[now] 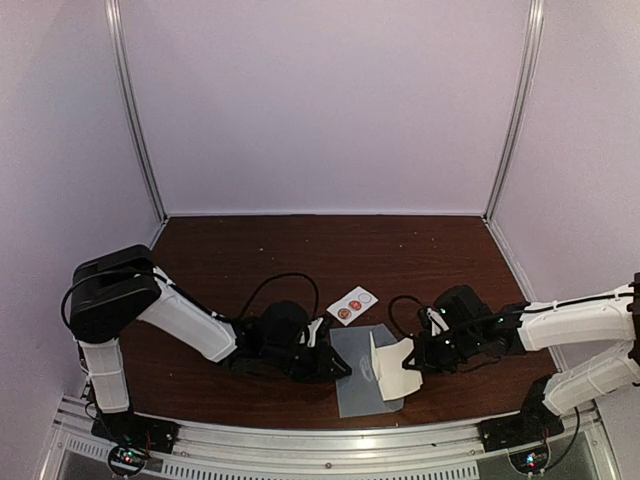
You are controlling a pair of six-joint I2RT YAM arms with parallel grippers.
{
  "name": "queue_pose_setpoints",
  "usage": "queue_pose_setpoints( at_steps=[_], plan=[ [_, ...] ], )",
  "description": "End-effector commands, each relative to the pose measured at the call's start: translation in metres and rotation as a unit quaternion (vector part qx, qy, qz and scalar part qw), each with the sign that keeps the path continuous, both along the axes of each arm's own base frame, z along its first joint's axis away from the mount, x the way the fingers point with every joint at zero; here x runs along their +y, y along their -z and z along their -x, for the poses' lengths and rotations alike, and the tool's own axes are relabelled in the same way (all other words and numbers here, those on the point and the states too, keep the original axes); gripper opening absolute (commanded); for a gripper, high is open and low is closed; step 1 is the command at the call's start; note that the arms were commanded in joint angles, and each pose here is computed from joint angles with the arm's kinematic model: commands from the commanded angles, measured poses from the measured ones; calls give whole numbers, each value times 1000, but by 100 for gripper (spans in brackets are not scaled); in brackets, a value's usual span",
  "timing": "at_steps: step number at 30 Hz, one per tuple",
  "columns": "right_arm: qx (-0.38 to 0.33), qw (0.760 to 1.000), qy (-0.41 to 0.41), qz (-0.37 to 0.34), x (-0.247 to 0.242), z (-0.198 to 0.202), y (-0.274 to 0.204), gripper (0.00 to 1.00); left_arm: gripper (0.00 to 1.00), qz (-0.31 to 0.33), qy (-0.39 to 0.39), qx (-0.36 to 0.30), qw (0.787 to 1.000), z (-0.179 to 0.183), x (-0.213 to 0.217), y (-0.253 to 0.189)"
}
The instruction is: Place the letter into the envelope and seal it
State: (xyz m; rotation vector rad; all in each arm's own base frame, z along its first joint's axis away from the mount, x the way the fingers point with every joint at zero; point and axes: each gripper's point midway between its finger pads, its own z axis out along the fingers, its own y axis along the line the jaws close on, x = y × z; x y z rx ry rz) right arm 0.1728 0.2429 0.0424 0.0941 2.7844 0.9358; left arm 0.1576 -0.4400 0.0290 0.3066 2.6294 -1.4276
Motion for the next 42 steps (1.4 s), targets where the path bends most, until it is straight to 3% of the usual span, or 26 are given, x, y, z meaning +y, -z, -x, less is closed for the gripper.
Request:
queue_pose_setpoints(
  at_steps=[1,42],
  plan=[
    [2,1000,-4,-11,6,2,0,0,26,15,6,0,1000,1,-9,-3],
    [2,997,-52,-48,60,6,4,0,24,7,10,17,1000,5,-7,7]
  ],
)
